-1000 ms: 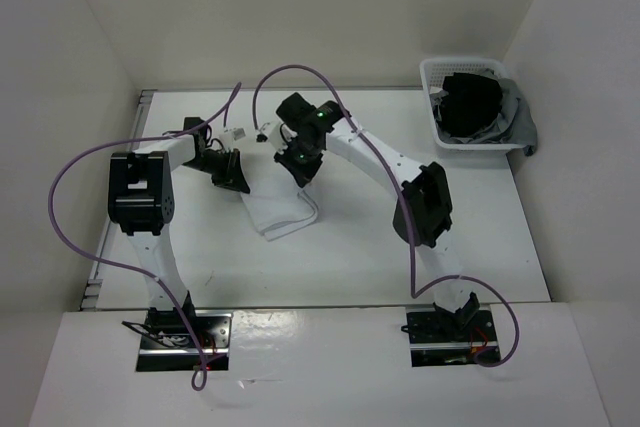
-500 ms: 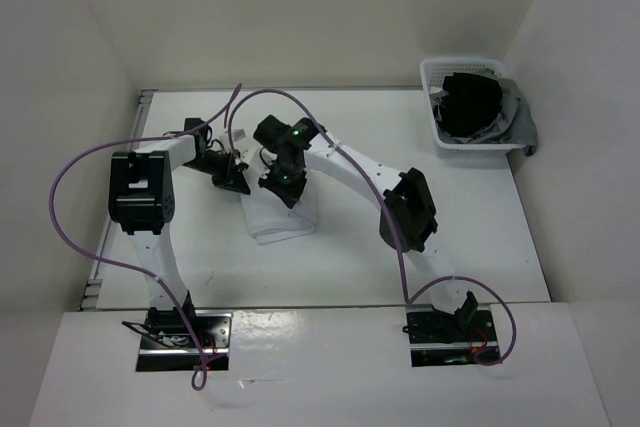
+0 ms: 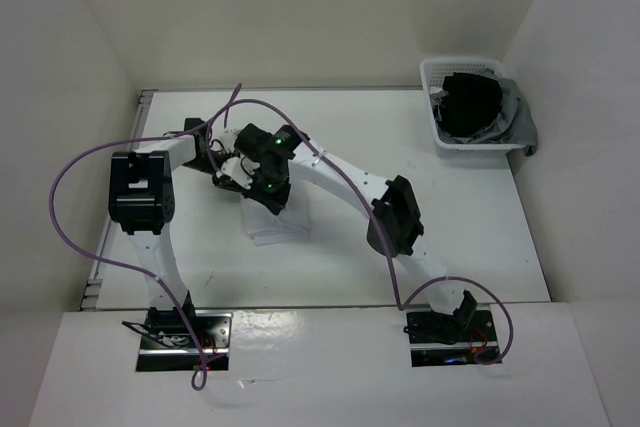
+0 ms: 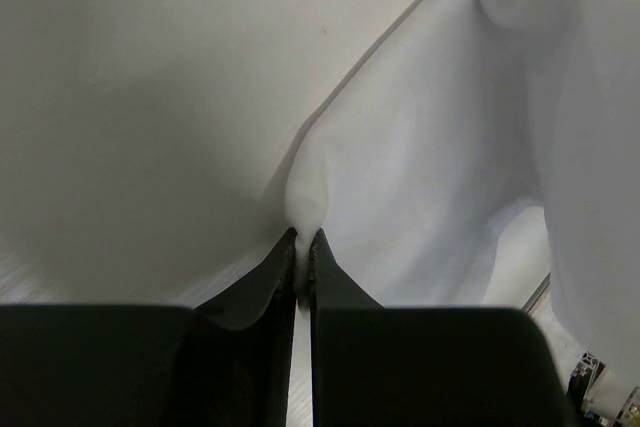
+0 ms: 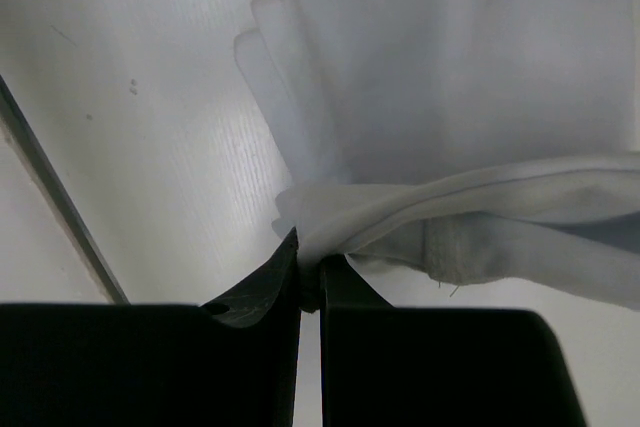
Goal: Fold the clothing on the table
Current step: Fold the skirt
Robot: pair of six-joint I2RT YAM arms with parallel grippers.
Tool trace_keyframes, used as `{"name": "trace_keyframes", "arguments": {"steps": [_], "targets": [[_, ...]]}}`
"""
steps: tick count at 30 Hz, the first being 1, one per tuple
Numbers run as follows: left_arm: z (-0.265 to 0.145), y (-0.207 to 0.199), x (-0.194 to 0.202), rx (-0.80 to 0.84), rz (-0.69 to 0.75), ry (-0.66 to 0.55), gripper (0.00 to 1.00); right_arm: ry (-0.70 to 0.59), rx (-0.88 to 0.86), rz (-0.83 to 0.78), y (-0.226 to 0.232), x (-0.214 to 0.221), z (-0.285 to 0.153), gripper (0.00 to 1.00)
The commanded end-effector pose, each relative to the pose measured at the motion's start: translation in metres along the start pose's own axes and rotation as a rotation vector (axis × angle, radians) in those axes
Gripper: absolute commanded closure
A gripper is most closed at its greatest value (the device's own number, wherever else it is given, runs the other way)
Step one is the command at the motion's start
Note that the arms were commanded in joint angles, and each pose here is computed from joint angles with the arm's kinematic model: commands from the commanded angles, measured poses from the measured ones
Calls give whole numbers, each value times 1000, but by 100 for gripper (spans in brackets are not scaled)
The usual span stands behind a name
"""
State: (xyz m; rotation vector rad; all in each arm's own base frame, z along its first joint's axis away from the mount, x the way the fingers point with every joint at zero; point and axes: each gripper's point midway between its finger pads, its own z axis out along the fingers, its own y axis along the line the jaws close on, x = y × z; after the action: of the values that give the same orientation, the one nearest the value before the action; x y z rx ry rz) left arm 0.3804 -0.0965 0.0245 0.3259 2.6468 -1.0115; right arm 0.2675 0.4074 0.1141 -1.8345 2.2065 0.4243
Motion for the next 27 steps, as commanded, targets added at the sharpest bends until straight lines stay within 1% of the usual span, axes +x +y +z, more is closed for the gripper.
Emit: {"name": "trace_keyframes", "arguments": {"steps": [1,16,17,18,19,20,21,22,23,25,27], "targets": [[1,-4,-1,44,20,-10,97,-3,-17,-61,16,-12,1,100],[0,-7,0,55,14,-6,97,-2,-42,-114,30,-24,19,100],[0,-7,0,55,14,-6,97,9,-50,-120,34,-23,25,100],[0,-7,0,55,14,-6,97,10,-50,-120,34,-23,25,98],[0,-7,0,55,14,-6,97,1,-46,-122,33,-25,23,98],[0,-7,0,55,14,-6,97,2,-50,-132,38,-27,24,96],[0,-7,2,57,7,1,97,2,-50,-132,38,-27,26,82],[0,-7,2,57,7,1,97,2,-50,-132,38,-27,26,77],[0,-7,2,57,7,1,97,2,-50,-132,38,-27,26,75],[0,-7,2,57,7,1,97,3,-54,-140,42,-28,27,63],[0,-7,2,57,16,1,97,3,-54,-140,42,-28,27,61]]}}
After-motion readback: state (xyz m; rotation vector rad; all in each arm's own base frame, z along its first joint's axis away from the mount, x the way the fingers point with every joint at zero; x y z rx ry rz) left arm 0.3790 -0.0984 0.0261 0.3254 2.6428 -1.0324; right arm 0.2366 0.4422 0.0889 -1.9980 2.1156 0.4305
